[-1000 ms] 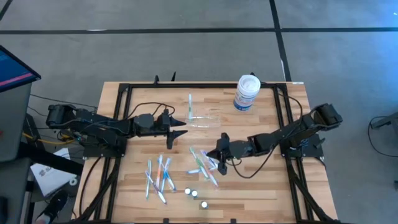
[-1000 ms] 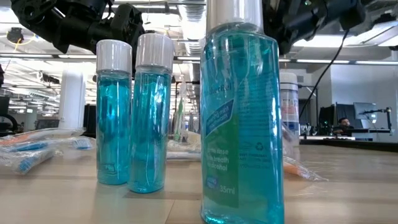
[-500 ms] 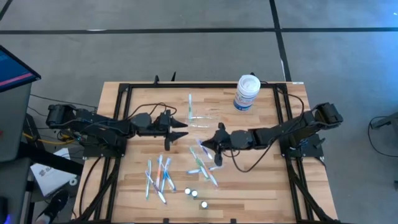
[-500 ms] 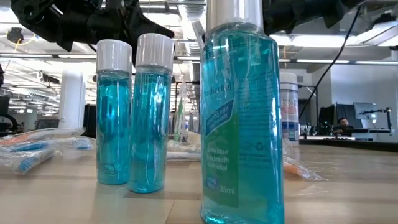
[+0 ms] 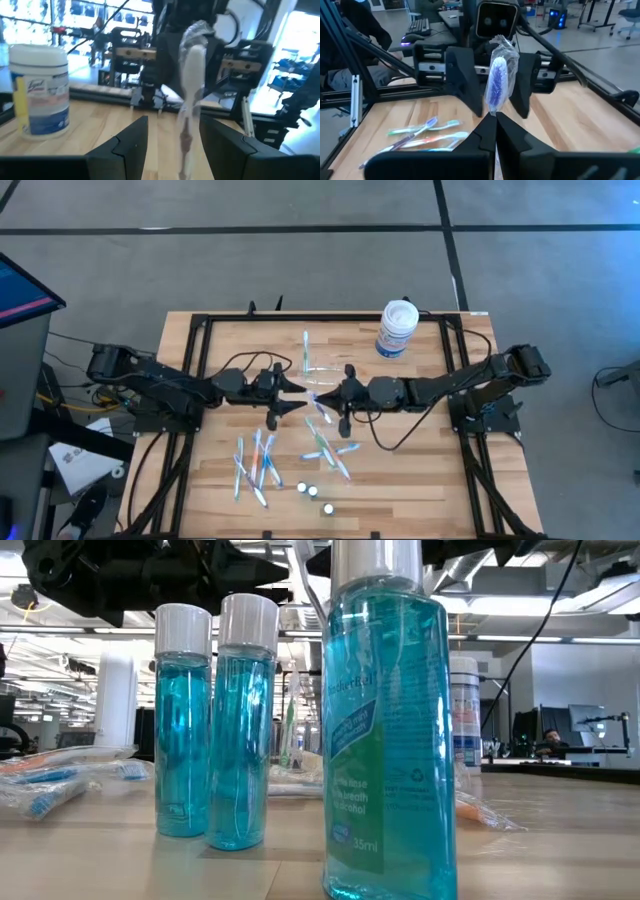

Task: Pick & Place toothbrushing station
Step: Put the right purple toothbrush into the transparent organizer

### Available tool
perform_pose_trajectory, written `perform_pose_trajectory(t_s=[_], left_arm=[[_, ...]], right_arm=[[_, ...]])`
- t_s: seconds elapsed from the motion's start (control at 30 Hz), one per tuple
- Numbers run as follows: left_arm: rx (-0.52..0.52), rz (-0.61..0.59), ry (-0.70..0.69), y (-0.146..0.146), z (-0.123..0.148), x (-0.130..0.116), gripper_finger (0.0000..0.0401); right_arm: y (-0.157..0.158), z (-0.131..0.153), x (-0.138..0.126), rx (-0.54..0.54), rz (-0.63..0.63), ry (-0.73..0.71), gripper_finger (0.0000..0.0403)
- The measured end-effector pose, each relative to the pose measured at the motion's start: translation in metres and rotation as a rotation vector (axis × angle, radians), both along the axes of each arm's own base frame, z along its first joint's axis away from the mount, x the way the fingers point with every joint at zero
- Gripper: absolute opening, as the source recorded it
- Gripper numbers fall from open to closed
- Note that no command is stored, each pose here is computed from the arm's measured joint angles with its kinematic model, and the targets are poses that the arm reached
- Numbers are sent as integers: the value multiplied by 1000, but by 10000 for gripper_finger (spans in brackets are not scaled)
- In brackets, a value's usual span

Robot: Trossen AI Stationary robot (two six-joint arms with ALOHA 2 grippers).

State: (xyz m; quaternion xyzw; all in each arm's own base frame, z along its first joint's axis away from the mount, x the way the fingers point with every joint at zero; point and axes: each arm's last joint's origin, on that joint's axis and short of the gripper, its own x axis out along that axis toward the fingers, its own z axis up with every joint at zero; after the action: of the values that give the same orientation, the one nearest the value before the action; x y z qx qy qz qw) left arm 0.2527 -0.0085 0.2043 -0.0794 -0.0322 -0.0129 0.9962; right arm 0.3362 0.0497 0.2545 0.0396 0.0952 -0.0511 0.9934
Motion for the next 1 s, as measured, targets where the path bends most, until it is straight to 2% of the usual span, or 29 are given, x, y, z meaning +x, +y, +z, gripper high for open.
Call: perform_pose_trajectory(t_s=[0.2, 0.67, 1.0], left_arm=[[0, -20, -72, -1, 1, 3, 172], [2, -19, -107, -1, -5, 20, 170], [3, -34, -122, -2, -2, 21, 98]], right_arm=[[0, 0, 0, -2, 0, -4, 0], [-2, -4, 4, -1, -8, -8, 0], [-2, -5, 5, -8, -7, -3, 0]])
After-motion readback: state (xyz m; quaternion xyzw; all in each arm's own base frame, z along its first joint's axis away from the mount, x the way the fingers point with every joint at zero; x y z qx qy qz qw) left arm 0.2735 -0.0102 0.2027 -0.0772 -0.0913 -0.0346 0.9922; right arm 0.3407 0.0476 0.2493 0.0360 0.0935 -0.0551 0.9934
